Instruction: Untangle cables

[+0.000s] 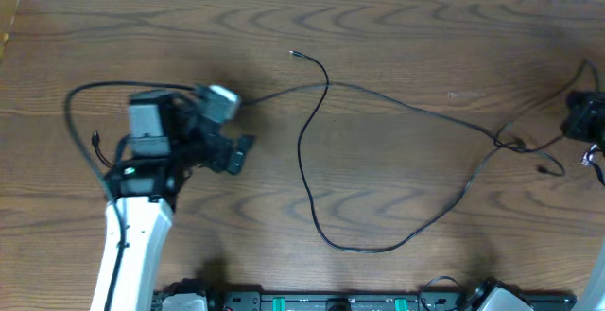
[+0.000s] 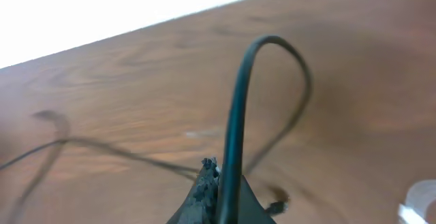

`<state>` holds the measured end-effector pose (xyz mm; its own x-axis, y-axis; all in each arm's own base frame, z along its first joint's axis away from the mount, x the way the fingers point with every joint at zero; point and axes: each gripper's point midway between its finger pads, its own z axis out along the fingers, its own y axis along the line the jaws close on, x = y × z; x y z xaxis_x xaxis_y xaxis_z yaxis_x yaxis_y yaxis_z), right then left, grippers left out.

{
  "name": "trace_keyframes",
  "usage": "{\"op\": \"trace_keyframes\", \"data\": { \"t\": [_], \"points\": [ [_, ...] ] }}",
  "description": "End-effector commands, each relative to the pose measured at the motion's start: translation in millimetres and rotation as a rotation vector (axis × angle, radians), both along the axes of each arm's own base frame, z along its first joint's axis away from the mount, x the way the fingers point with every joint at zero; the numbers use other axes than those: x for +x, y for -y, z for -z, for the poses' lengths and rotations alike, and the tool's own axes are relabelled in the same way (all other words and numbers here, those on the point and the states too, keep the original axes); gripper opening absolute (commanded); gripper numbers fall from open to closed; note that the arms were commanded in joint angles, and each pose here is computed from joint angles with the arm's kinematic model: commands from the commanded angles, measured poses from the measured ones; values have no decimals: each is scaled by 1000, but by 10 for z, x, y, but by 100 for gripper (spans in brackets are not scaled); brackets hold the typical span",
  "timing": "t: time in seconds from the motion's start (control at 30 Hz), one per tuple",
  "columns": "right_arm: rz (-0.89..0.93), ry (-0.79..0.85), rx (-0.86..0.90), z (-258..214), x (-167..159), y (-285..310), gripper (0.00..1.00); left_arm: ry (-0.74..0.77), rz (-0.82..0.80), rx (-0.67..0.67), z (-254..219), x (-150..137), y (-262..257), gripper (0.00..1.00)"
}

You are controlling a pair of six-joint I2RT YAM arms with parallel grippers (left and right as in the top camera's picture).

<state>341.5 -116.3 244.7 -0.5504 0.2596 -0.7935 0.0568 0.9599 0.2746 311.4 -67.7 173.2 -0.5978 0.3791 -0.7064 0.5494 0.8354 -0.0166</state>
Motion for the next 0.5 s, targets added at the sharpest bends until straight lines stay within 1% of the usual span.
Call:
{"op": "trace_keyframes", "data": {
  "t": [0.0, 0.1, 0.23, 0.4, 0.47],
  "points": [
    [-323, 170, 76, -326, 33, -577, 1, 24, 173, 40, 43, 12, 333, 98],
    [-405, 221, 110, -435, 20, -733, 1, -13, 254, 53, 211, -5, 539, 98],
    [-509, 271, 171, -554, -39, -933, 1, -32, 325, 56, 397, 49, 781, 98],
    [-688, 351, 293, -769, -217, -1235, 1, 27, 404, 51, 496, 192, 1116, 98],
    [-714, 354, 341, -813, -262, -1286, 1, 70, 435, 45, 480, 241, 1261, 98]
  ]
}}
